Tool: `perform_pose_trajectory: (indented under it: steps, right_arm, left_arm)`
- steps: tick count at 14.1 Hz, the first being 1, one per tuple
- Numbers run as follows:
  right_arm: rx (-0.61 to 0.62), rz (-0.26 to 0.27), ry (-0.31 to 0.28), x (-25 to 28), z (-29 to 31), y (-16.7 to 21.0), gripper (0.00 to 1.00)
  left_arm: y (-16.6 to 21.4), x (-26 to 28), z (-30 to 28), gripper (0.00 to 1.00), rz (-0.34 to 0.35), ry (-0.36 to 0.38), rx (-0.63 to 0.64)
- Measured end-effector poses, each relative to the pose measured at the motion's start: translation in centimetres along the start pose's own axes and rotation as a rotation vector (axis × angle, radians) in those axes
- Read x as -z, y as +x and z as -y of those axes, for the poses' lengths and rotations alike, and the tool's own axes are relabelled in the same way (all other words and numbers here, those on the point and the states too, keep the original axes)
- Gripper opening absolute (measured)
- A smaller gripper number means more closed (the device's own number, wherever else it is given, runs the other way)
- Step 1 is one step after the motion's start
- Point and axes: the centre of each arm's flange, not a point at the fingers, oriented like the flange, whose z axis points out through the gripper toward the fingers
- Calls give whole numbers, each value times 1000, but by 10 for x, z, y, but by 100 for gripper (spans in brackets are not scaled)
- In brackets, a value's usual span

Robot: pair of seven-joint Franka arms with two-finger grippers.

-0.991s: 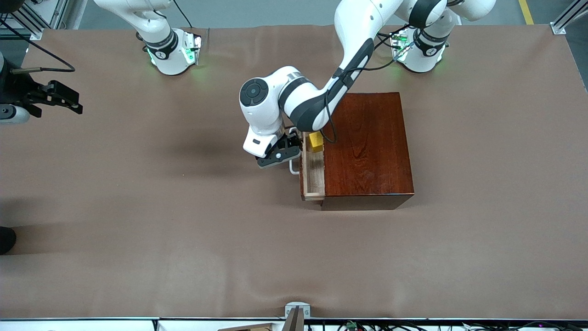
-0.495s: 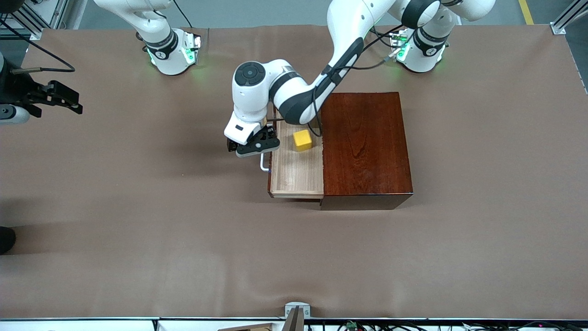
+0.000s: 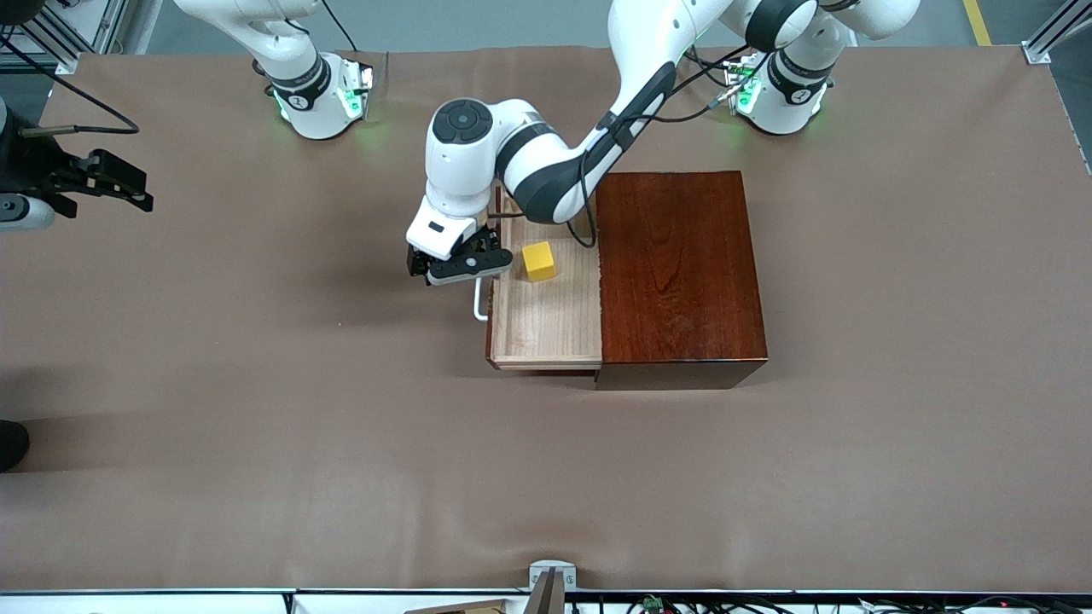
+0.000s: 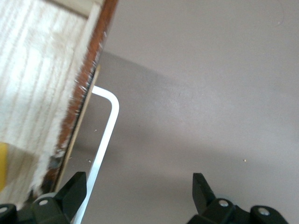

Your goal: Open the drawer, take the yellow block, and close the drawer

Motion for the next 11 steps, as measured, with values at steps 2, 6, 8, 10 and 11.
perform_pose_trajectory:
  steps: [2, 6, 8, 10, 11]
  right_arm:
    - [-1, 1, 0, -1, 0, 0, 100]
    - [0, 6, 1, -4, 0, 3, 100]
    - [-1, 4, 7, -4, 2, 4, 100]
    - [-54, 2, 21, -3, 11, 5, 100]
    - [-90, 2, 23, -2, 18, 5, 100]
  left_arm:
    - [13, 9, 4, 100, -3, 13, 16]
    - [45, 45, 15, 100, -21, 72, 54]
    - [78, 102, 30, 100, -34, 120, 63]
    - [124, 173, 66, 100, -20, 191, 56]
    - [152, 208, 91, 100, -14, 219, 62]
